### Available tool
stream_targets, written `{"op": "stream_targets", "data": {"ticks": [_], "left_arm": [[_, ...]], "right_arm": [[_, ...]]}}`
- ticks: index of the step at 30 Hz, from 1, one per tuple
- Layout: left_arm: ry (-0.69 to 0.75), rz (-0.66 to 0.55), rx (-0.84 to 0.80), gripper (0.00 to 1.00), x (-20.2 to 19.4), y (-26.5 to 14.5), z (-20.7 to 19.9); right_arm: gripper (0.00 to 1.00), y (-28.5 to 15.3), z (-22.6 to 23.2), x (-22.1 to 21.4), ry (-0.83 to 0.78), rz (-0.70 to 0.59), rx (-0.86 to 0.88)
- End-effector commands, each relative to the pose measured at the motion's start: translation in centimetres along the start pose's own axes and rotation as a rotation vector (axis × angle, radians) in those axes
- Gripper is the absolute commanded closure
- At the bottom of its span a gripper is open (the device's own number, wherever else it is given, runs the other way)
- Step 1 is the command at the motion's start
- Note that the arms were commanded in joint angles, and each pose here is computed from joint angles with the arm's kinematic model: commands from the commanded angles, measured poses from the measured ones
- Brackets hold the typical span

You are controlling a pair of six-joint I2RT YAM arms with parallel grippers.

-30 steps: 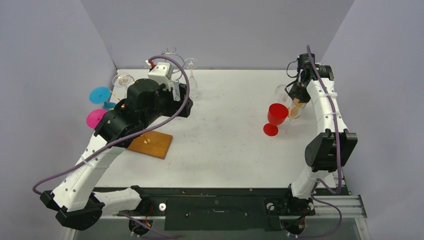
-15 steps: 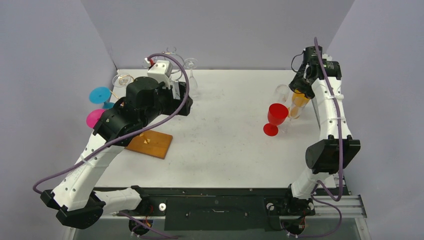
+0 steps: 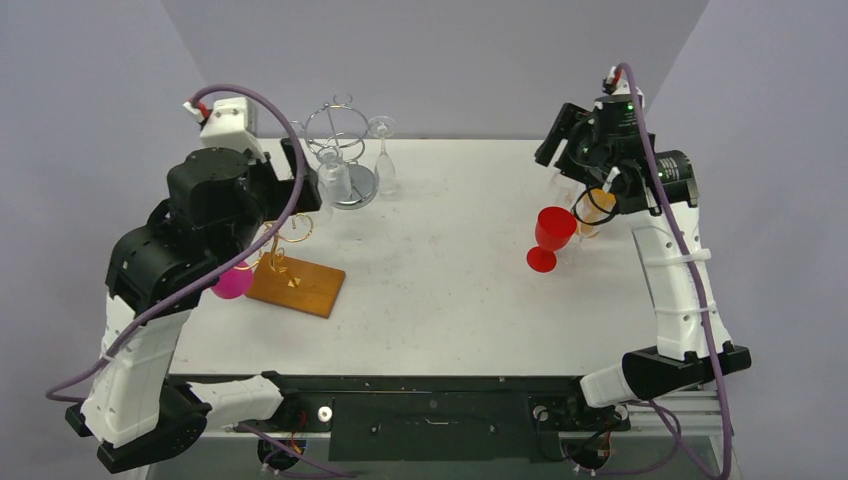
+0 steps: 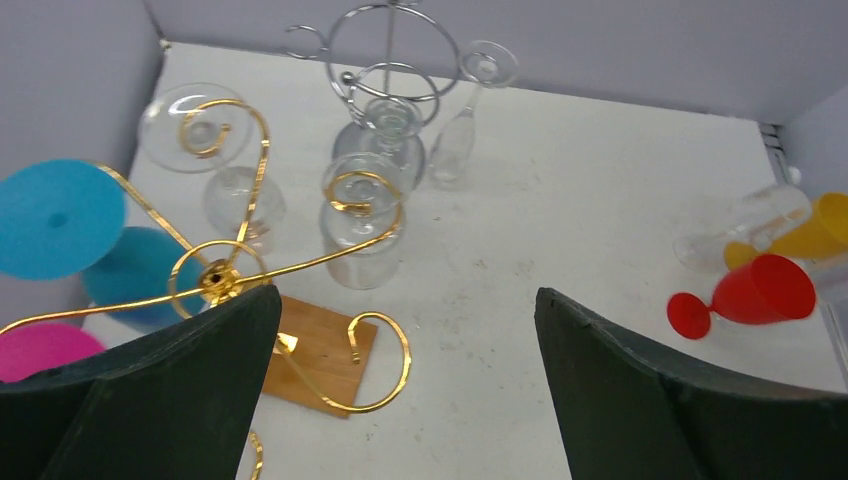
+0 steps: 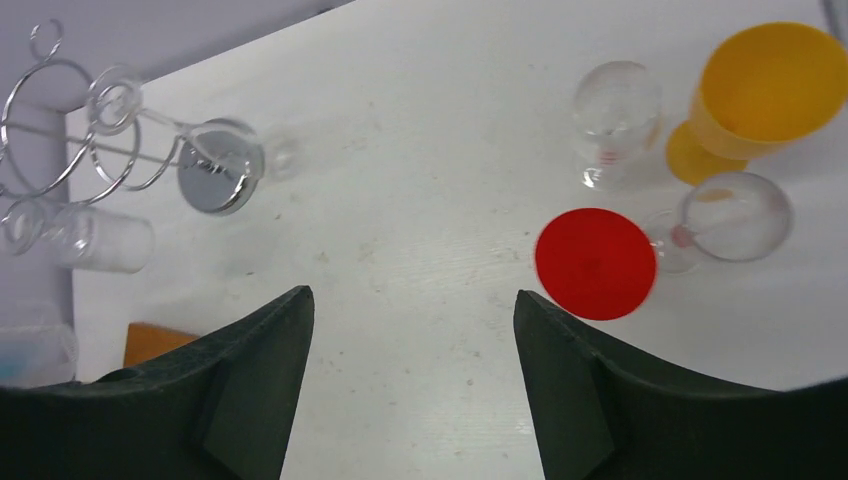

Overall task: Take the wine glass off the wine glass rack
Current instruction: Place the wine glass at the center of the board.

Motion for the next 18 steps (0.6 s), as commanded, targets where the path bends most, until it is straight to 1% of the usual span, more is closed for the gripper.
{"op": "stream_targets", "data": {"ticks": [1,2,3,5,8,9,12,18], "left_arm": [[0.007,0.034,0.288,0.04,-0.4,-3.5,5.5],[-0.01,0.023,0.307,0.04,-0.1,-4.2,6.0],[-0.013,0.036,0.359,0.04,-0.5,-4.7,6.9],[-0.031,0.04,0.41,0.04,-0.7,-5.6,7.9],[-0.064,0.056,0.467,0.04,-1.4,-6.1,8.7],[-0.055,0.073,0.488,0.04,-1.9,-6.1,9.0],[-0.083,0.095,0.525,0.04,-3.0,-6.3,9.7],[-0.1,0.136,0.619,0.04,-4.9,-6.3,11.1]], "right_arm": [[0.31,0.5,4.4,-1.9,-0.007,0.036,0.188],[0.31,0.8,4.9,-2.4,-0.014,0.05,0.201],[0.31,0.6,5.9,-3.1,-0.028,0.066,0.241],[0.31,0.5,7.2,-4.4,-0.052,0.099,0.284],[0.31,0.4,8.7,-6.1,-0.085,0.144,0.342],[0.31,0.2,8.9,-6.4,-0.09,0.15,0.351],[0.31,0.0,9.3,-7.7,-0.117,0.182,0.379],[0.31,-0.1,8.6,-8.9,-0.14,0.205,0.395]]}}
Point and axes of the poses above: each gripper's point midway between its finger pads, its own y axis out along the fingers, its own z axis along the line the jaws close on, x = y × z, the point moved 6 cm from there along -y, back along the fingers, and after that the axes turned 9 degrees about y, right-handed, at the moved point
